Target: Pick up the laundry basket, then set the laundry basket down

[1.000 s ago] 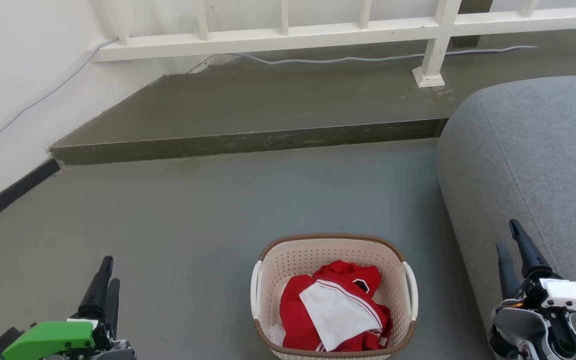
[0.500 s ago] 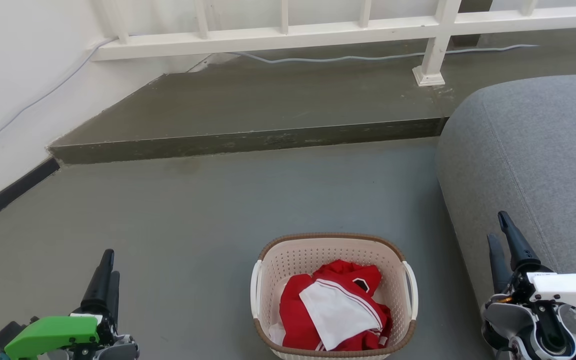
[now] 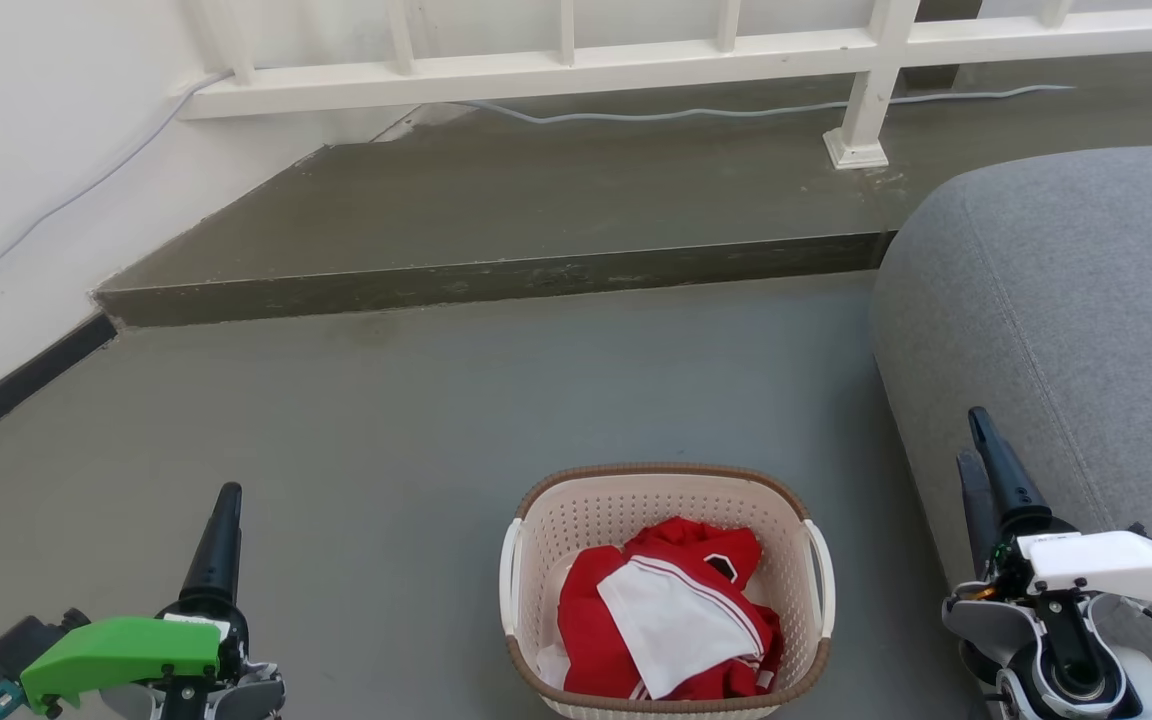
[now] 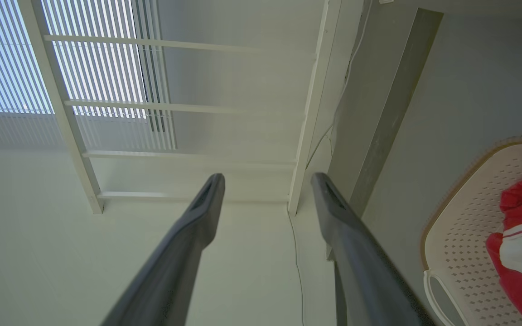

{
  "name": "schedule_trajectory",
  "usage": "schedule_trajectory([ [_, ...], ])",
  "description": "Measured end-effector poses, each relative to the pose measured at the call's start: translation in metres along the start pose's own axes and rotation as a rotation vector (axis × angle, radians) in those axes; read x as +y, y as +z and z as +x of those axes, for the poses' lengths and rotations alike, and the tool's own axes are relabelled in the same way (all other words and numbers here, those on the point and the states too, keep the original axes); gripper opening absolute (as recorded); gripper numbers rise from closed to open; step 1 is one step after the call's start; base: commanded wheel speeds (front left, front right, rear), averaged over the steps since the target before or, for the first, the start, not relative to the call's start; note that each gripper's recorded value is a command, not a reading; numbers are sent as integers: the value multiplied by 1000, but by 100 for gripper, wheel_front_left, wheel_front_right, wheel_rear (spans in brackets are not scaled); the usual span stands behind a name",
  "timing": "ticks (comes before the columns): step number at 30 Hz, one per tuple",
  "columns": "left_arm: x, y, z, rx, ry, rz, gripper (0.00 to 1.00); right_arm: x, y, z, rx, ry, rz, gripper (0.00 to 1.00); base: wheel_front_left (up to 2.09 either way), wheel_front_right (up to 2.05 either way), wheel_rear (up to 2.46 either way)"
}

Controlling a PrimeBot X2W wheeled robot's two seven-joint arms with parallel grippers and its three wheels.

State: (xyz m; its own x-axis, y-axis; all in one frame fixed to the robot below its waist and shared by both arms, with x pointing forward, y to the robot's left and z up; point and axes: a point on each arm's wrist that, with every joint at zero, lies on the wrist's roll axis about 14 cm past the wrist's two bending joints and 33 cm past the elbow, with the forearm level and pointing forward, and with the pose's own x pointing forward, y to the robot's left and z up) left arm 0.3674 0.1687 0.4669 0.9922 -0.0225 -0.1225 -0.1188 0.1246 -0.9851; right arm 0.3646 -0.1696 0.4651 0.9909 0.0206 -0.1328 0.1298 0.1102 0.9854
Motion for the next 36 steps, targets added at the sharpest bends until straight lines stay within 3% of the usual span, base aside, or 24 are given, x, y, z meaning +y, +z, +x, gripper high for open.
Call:
schedule_trajectory([
  [14, -7, -9, 3, 37, -32, 210, 100, 10, -13, 4, 39, 41, -201, 100, 0, 0, 0],
  [36, -37, -8, 12, 10, -155, 647, 100, 27, -25, 13, 62, 132, -579, 100, 0, 0, 0],
])
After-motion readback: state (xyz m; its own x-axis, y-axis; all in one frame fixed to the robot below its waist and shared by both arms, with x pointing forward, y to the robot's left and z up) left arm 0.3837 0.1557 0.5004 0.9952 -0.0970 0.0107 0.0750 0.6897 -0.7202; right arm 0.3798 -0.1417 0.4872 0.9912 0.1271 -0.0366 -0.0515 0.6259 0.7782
